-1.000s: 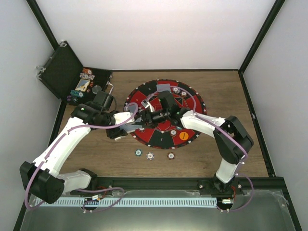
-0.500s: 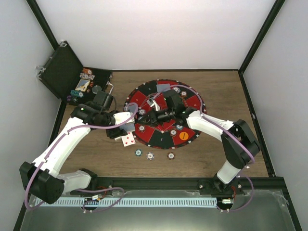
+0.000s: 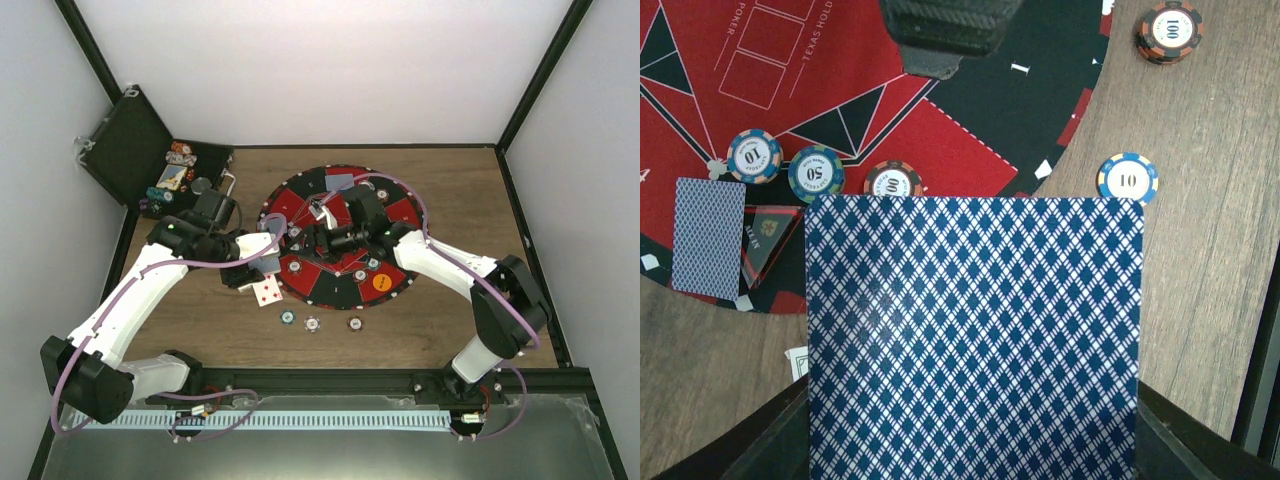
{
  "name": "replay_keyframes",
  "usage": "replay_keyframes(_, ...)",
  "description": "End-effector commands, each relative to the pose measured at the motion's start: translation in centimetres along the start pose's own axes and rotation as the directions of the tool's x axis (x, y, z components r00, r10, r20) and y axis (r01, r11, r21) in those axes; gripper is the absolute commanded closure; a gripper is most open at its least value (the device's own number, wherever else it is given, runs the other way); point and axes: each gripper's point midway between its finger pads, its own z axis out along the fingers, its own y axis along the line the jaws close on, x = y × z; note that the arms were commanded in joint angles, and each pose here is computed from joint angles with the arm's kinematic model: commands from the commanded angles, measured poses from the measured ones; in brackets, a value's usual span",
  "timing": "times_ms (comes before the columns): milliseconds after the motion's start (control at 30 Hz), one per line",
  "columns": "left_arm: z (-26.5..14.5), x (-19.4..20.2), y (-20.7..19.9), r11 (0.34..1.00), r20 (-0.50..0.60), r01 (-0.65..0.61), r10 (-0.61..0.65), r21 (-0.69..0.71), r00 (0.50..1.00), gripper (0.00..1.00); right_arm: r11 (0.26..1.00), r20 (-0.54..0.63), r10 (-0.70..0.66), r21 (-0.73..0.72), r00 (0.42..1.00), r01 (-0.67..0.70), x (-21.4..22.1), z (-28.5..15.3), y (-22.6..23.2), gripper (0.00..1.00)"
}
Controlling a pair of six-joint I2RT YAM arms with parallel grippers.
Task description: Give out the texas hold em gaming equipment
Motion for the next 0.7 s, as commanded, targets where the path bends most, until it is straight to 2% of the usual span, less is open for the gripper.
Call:
replay_keyframes(0, -0.4, -0.6, -0.2, 1.000, 0.034, -0.020, 0.020, -0.003, 0.999, 0.96, 0.996, 0.000, -0.042, -0.078, 0.999, 0.042, -0.3, -0.3, 2.4, 0.20)
replay_keyframes(667, -0.6, -0.9, 0.0, 1.000, 0.039, -0.016, 0.017, -0.004, 0.999, 0.96, 0.990, -0.128, -0.037, -0.137, 0.991, 0.020, 0.7, 6.6, 3.1, 0.19)
